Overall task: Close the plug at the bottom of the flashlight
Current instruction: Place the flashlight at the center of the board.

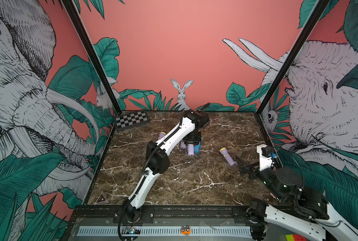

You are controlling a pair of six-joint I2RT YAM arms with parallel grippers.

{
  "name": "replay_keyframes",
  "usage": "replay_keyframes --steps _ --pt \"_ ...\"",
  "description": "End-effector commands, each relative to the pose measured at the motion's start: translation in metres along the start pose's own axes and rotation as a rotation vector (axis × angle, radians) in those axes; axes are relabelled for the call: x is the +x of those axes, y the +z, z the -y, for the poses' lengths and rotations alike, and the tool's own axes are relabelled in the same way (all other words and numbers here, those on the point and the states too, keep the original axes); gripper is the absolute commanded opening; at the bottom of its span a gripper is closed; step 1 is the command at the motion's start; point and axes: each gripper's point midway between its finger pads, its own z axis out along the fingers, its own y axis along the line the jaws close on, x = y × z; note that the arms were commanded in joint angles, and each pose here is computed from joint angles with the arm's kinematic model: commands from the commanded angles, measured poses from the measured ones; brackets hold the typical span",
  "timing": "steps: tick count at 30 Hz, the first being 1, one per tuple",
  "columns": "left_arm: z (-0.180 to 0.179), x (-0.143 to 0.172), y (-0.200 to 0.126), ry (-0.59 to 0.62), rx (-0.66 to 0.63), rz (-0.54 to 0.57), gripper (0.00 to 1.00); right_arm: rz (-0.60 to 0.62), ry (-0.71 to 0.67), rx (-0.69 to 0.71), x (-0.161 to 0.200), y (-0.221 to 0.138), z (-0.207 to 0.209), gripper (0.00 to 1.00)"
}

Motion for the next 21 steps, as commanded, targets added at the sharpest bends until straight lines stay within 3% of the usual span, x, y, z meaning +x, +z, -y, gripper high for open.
replay_keyframes --steps 1,3,10,16,21 --pt "0.043 0.005 -0.011 0.073 0.175 0.001 0.00 0.013 0.014 -0.006 -0.005 -0.004 0.002 0.99" --pt "0.061 0.001 -0.004 0.092 0.243 -0.007 0.00 0.006 0.011 -0.008 -0.004 -0.004 0.002 0.99" --pt "0.086 0.005 0.038 0.097 0.260 -0.066 0.00 -0.002 0.026 -0.022 0.000 -0.006 0.001 0.99" --pt "0.076 0.001 0.054 0.138 0.150 -0.021 0.00 -0.009 0.026 -0.030 0.004 -0.004 -0.002 0.99" --pt "0.080 0.009 0.072 0.178 0.141 -0.059 0.00 -0.017 0.022 -0.045 0.004 -0.001 -0.007 0.99"
